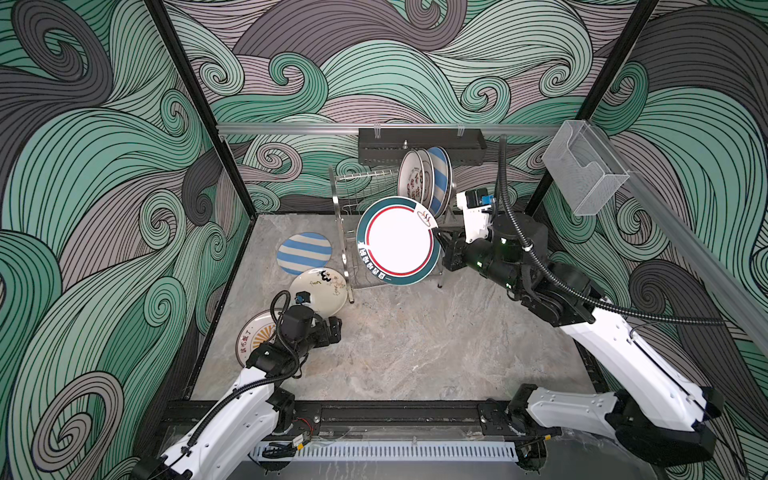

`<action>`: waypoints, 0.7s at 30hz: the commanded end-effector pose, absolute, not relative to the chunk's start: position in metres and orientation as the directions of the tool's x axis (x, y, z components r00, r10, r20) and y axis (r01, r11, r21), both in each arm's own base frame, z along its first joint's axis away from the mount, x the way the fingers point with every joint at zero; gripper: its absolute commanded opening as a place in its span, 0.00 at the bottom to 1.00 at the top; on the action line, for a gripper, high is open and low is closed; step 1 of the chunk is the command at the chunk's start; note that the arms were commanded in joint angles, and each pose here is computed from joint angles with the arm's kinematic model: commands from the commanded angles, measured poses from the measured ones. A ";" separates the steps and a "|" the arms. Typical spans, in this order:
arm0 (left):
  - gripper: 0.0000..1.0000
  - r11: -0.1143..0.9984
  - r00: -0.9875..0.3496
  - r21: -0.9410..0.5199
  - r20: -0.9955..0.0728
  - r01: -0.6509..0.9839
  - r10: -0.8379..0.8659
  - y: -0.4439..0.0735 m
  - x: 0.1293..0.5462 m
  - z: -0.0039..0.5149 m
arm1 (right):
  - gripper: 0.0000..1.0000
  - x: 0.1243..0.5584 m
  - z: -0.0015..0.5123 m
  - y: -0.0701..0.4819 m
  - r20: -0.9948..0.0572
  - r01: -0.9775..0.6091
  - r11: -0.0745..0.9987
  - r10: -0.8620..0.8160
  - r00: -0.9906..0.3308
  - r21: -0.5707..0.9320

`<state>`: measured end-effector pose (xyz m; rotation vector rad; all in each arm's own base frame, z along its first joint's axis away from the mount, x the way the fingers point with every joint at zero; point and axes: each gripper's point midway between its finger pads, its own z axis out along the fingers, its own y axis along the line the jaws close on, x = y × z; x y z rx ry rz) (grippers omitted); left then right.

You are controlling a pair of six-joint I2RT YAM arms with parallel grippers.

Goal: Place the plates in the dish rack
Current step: 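Carry the upright green-rimmed plate over the rack with the right gripper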

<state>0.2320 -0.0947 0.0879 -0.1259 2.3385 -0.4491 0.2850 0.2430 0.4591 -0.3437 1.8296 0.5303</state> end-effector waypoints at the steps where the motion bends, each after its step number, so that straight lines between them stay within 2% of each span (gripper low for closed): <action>1: 0.98 0.923 -0.672 -0.360 -0.718 0.134 -0.182 -0.103 0.239 0.106 | 0.00 0.297 0.508 0.235 -0.984 -0.417 0.903 0.038 -0.172 0.108; 7: 0.99 0.918 -0.635 -0.356 -0.754 0.177 -0.170 -0.104 0.236 0.113 | 0.00 0.327 0.539 0.231 -0.994 -0.188 0.981 -0.071 -0.080 -0.055; 11: 0.99 0.916 -0.618 -0.359 -0.766 0.178 -0.180 -0.102 0.235 0.114 | 0.00 0.339 0.549 0.226 -0.994 -0.052 0.994 -0.099 -0.041 -0.097; 21: 0.99 0.911 -0.641 -0.364 -0.750 0.196 -0.162 -0.108 0.236 0.111 | 0.00 0.362 0.539 0.240 -0.991 0.095 0.986 -0.135 -0.009 -0.135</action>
